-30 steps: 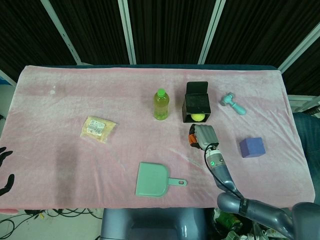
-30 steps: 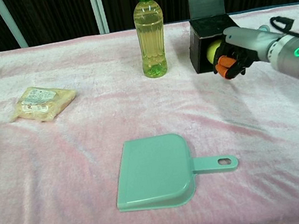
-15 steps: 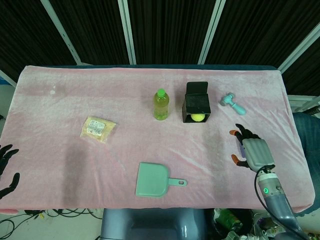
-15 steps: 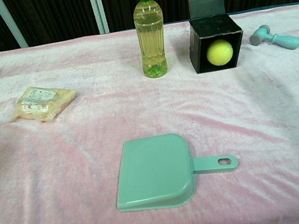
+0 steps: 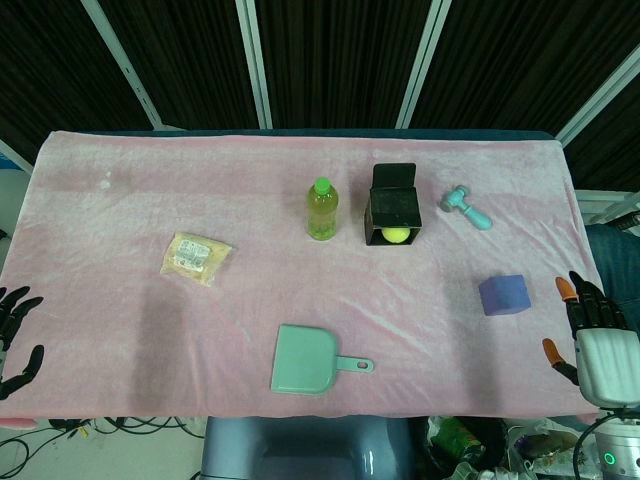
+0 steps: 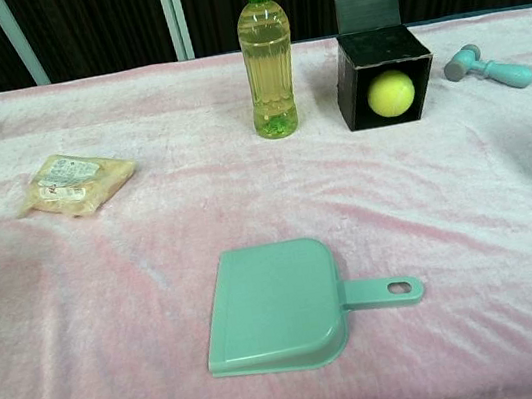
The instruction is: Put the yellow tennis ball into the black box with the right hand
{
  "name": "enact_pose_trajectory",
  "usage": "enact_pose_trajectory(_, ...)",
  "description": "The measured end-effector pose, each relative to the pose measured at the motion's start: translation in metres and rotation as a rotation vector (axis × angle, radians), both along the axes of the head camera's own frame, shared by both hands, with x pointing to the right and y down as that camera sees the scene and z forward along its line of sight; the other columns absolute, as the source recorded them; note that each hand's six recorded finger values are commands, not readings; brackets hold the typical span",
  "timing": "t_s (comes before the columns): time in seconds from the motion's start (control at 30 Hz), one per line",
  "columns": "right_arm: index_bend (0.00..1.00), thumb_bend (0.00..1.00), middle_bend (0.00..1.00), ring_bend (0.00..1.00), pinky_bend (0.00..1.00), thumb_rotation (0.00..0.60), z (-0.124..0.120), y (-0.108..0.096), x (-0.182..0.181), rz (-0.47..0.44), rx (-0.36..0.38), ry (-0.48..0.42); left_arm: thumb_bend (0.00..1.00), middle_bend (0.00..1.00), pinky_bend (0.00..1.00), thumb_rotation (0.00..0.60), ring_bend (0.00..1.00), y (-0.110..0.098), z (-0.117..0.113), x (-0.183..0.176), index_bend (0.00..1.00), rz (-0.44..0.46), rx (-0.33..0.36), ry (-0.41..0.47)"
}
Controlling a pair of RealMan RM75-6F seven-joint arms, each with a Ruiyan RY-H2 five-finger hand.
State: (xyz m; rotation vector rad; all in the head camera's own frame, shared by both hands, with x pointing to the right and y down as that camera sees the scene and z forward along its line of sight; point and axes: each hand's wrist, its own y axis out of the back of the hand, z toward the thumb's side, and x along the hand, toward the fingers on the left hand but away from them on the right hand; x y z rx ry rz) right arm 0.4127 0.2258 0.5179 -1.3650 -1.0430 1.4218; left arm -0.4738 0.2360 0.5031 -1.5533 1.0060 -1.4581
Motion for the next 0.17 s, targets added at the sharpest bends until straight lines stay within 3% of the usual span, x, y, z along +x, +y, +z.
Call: enact_pose_trajectory(0.17, 0.08, 0.19, 0.04, 0.10, 0.21, 0.600, 0.010, 0.017, 0.007, -0.002, -0.022, 0.001, 0.44, 0.09, 0.01, 0.600, 0.03, 0.001, 0.000, -0.003, 0.17, 0.017, 0.001, -0.007)
